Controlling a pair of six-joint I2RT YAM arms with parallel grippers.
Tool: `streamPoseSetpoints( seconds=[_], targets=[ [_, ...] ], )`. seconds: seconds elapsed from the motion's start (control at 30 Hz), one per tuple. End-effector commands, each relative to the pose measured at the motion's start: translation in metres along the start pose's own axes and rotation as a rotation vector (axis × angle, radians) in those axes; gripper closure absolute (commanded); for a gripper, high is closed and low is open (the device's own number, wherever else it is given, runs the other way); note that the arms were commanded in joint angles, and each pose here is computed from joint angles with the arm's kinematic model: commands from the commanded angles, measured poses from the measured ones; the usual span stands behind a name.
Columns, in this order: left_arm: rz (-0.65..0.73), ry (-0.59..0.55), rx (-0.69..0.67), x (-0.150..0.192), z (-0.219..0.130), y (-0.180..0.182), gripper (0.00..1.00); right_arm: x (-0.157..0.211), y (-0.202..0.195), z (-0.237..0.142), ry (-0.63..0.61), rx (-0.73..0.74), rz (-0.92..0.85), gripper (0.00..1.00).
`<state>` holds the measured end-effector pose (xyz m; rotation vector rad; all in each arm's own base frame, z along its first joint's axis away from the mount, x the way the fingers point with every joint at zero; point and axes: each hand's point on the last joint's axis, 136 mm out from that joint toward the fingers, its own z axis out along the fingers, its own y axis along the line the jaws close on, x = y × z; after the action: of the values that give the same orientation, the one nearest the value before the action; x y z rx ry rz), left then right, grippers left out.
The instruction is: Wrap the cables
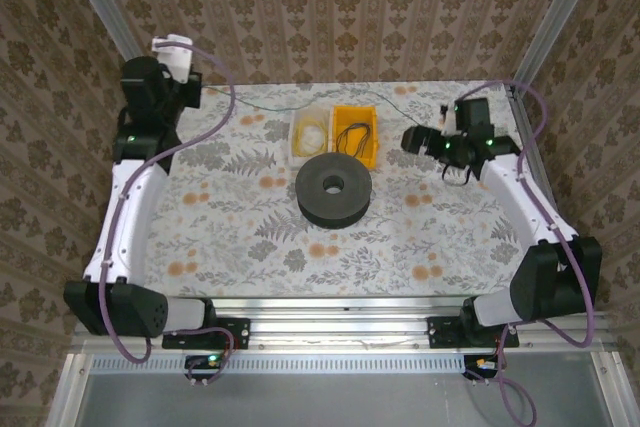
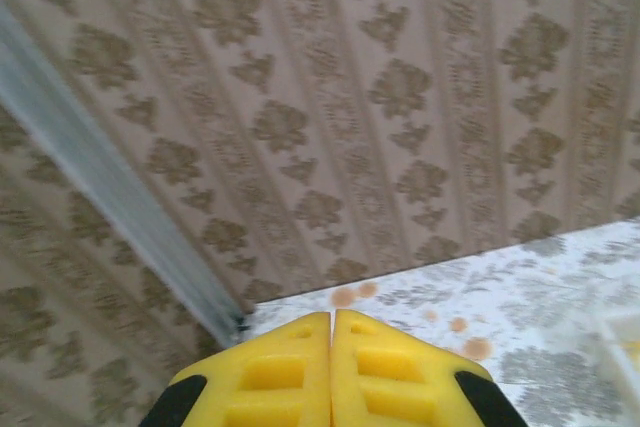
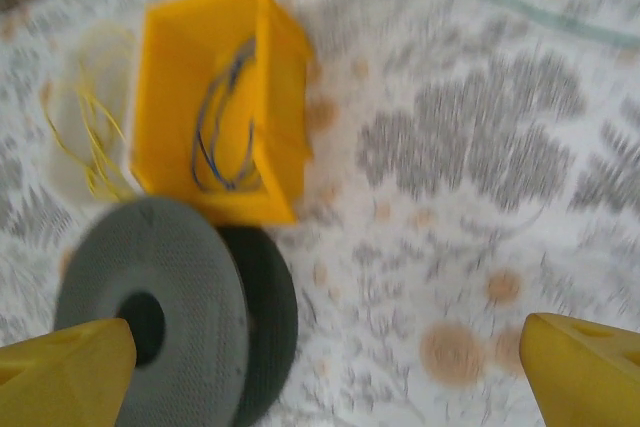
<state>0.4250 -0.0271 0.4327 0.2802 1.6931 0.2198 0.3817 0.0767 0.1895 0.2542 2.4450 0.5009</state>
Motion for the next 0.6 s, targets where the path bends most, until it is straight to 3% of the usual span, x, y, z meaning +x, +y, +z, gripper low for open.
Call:
streamPoseSetpoints(
  seconds=[0.0, 0.17, 0.3, 0.43, 0.57],
  targets=[
    [0.037, 0.008, -0.065, 0.003, -0.017, 0.022, 1.00, 0.015, 0.020, -0.008, -0.026, -0.075, -0.005, 0.00],
    [-0.001, 0.018, -0.116, 0.015, -0.034, 0.049, 1.00, 0.044, 0.014, 0.005, 0.020, -0.075, 0.033, 0.00],
    [-0.016, 0.025, -0.101, 0.024, -0.039, 0.047, 1.00, 0.055, -0.012, 0.027, 0.050, 0.035, 0.072, 0.00],
    [-0.032, 0.025, -0.064, 0.028, -0.040, 0.039, 1.00, 0.052, -0.047, 0.059, 0.071, 0.176, 0.119, 0.03],
    [-0.040, 0.025, -0.027, 0.031, -0.039, 0.032, 1.00, 0.032, -0.063, 0.096, 0.086, 0.177, 0.186, 0.04]
  ],
)
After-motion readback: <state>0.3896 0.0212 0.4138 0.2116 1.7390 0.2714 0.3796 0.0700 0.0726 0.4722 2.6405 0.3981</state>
